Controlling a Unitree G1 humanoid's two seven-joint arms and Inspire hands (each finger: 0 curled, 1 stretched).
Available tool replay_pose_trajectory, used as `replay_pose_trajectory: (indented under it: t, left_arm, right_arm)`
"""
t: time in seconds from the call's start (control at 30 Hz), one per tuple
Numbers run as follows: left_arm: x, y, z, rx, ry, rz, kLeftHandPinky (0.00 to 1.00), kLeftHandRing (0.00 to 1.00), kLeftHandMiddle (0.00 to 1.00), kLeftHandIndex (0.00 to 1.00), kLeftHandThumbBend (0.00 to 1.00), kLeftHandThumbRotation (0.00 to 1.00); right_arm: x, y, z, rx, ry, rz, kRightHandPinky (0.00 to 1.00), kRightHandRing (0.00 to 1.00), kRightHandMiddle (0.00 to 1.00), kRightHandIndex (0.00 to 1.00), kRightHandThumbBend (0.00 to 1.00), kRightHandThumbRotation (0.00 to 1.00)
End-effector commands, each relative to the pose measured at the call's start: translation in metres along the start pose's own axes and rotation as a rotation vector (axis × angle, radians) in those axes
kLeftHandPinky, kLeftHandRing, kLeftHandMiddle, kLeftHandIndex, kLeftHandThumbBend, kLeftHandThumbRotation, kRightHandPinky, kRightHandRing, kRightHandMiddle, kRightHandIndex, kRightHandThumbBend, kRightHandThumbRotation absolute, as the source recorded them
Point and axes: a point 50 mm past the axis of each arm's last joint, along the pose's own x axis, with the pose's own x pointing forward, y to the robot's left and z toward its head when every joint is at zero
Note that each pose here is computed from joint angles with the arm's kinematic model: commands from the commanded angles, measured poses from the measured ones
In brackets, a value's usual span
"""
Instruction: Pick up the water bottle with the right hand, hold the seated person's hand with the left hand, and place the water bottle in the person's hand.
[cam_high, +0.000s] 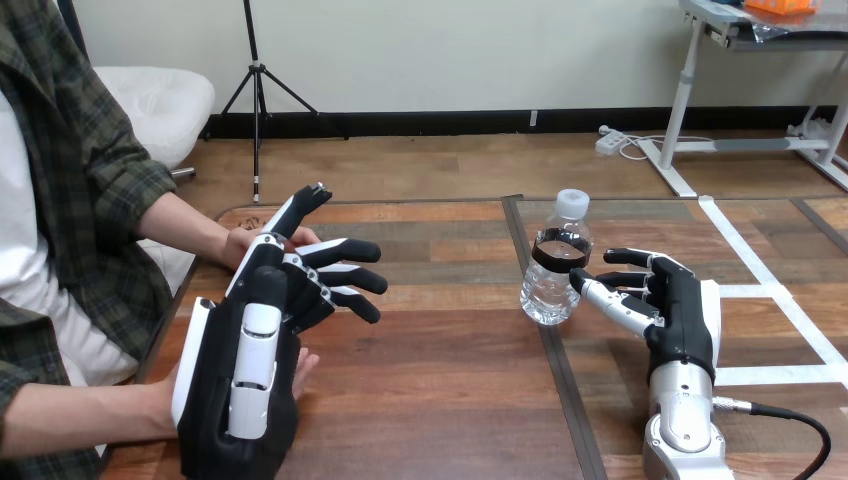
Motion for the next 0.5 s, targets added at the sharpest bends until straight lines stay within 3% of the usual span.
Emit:
replay_pose_trajectory:
  t: [0.0, 0.23, 0.47]
  left_arm:
    - [-0.0046, -0.0067, 0.0053, -0.02, -0.023, 0.004, 0.43, 0.57, 0.64, 0.85, 0.49, 0.92]
    - [-0.0048, -0.0064, 0.0053, -0.018, -0.018, -0.003, 0.43, 0.57, 0.65, 0.84, 0.49, 0.93]
    - [-0.0065, -0.0062, 0.0046, -0.015, -0.014, -0.01, 0.43, 0.57, 0.65, 0.83, 0.49, 0.93]
  right_arm:
    - [0.0112, 0.0003, 0.0281, 0.01, -0.115, 0.0, 0.48, 0.49, 0.52, 0.6, 0.67, 0.0]
    - [0.0102, -0.0004, 0.0278, 0.029, -0.128, 0.028, 0.46, 0.5, 0.55, 0.63, 0.67, 0.0]
    - [0.009, -0.0003, 0.0251, 0.025, -0.129, 0.075, 0.61, 0.64, 0.68, 0.75, 0.69, 0.0]
